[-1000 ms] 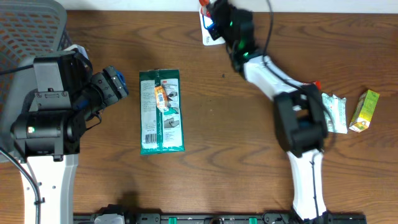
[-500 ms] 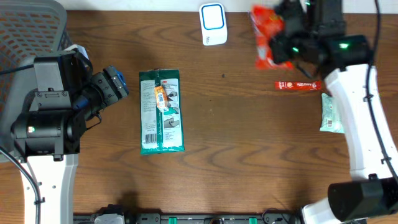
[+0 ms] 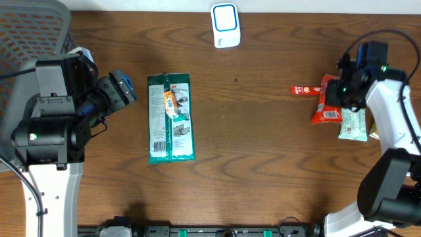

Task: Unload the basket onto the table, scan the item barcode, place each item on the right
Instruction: 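Open the right gripper and release the Hacks bag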

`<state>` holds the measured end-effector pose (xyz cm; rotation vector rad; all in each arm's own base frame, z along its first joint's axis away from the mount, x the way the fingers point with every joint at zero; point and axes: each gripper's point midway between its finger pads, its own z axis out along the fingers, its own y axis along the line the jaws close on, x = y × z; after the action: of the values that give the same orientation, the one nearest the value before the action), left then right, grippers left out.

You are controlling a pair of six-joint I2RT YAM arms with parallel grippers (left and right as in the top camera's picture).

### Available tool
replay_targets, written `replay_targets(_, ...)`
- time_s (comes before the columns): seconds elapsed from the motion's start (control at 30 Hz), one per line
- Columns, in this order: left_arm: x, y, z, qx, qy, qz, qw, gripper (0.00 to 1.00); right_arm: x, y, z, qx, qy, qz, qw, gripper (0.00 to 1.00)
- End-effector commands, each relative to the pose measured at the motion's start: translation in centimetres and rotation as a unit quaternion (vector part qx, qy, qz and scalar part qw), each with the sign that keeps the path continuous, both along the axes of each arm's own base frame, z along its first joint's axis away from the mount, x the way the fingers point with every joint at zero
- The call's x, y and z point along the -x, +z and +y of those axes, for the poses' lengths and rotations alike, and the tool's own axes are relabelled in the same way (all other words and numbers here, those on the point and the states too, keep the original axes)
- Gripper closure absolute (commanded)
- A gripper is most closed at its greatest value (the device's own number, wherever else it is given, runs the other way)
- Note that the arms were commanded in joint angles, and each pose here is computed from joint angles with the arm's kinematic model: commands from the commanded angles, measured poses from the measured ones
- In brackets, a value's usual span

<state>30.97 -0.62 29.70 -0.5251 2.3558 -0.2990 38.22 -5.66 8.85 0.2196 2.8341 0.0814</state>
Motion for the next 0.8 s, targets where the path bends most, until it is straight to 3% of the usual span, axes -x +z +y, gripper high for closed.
replay_targets(0.0, -0.1, 0.1, 0.2, -0.002, 0.002, -0.001, 1.000, 0.15, 0.2, -1.3, -0.1, 0.006, 0.014, -0.008, 1.000, 0.99)
replay_targets(0.07, -0.1, 0.1, 0.2, -0.002, 0.002, -0.001, 1.000, 0.15, 0.3, -1.5, -0.1, 0.008, 0.019, -0.006, 1.000, 0.99)
replay_targets(0.1, -0.1, 0.1, 0.2, -0.002, 0.002, -0.001, 1.000, 0.15, 0.4, -1.6, -0.1, 0.009, 0.021, -0.006, 1.000, 0.85)
replay_targets(0.17, -0.1, 0.1, 0.2, -0.002, 0.002, -0.001, 1.000, 0.15, 0.4, -1.6, -0.1, 0.010, 0.020, -0.004, 1.000, 0.33)
replay_targets(0.27, -0.1, 0.1, 0.2, -0.002, 0.002, -0.001, 1.000, 0.15, 0.4, -1.6, -0.1, 0.010, 0.020, -0.005, 1.000, 0.19)
replay_targets(0.37, -0.1, 0.1, 0.2, -0.002, 0.002, -0.001, 1.000, 0.15, 0.4, -1.5, -0.2, 0.012, 0.019, -0.005, 1.000, 0.14)
replay_targets(0.53, -0.1, 0.1, 0.2, -0.002, 0.002, -0.001, 1.000, 0.15, -0.1, 0.0, -0.3, 0.013, 0.019, -0.009, 1.000, 0.16)
replay_targets(0.63, -0.1, 0.1, 0.2, -0.002, 0.002, -0.001, 1.000, 0.15, -0.4, 1.9, -0.8, 0.023, 0.009, -0.008, 1.000, 0.08)
replay_targets(0.77, -0.1, 0.1, 0.2, -0.002, 0.002, -0.001, 1.000, 0.15, -1.4, 4.2, -1.0, 0.021, -0.018, -0.024, 0.999, 0.06)
